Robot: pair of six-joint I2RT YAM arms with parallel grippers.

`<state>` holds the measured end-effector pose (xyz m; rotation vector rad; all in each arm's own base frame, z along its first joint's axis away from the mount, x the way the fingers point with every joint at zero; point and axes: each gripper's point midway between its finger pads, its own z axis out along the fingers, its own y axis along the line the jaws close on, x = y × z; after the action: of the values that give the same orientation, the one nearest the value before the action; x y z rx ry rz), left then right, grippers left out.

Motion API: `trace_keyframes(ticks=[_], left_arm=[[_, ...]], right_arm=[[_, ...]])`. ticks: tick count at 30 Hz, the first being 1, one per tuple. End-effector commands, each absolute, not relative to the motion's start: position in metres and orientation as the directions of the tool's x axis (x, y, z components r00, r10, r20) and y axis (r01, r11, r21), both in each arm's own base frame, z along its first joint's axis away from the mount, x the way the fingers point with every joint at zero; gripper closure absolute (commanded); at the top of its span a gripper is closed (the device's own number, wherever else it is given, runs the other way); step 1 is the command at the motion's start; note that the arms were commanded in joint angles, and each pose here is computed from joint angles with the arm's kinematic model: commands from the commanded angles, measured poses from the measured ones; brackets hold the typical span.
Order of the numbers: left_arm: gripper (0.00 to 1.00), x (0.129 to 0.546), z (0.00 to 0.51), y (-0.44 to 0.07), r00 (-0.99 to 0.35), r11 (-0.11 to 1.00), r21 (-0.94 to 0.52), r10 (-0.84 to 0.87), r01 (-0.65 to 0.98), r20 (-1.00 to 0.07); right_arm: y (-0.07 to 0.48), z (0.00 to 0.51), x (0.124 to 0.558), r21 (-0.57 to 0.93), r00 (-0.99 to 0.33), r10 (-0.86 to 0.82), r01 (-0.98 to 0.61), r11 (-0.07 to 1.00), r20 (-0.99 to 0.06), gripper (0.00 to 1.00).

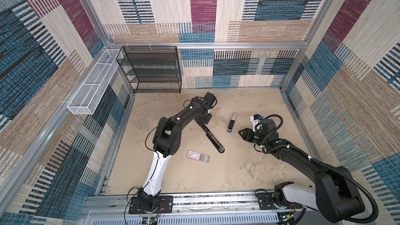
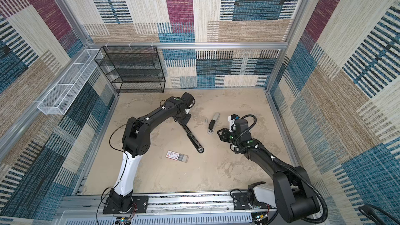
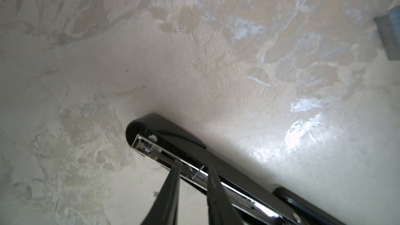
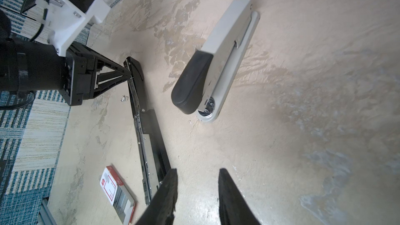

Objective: Load the staples into the stapler

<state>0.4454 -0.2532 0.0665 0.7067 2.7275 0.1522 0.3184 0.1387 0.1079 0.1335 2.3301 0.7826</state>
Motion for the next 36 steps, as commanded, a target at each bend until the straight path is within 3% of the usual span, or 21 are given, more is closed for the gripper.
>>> trace_keyframes(ticks=[1, 11, 23, 36], left_arm=[[0.72, 0.435, 0.065, -0.254, -0.821, 0.856, 0.156, 0.517, 0.493, -0.243], [0.72, 0.428, 0.047, -0.246, -0.823, 0.842, 0.176, 0.537, 0.51, -0.184], [0.99, 0.426, 0.031, -0.246, -0.83, 0.841, 0.156, 0.538, 0.518, -0.146], [1.0, 0.438, 0.105, -0.26, -0.793, 0.849, 0.119, 0.525, 0.515, -0.31]], right_arm=[[0.14, 0.11, 0.32, 0.575, -0.767, 0.293, -0.118, 0.81, -0.57, 0.64], [0.141, 0.111, 0.32, 0.577, -0.768, 0.294, -0.12, 0.808, -0.57, 0.64], [0.139, 0.113, 0.319, 0.575, -0.763, 0.297, -0.117, 0.81, -0.574, 0.64], [0.14, 0.111, 0.317, 0.587, -0.766, 0.305, -0.114, 0.801, -0.566, 0.64]])
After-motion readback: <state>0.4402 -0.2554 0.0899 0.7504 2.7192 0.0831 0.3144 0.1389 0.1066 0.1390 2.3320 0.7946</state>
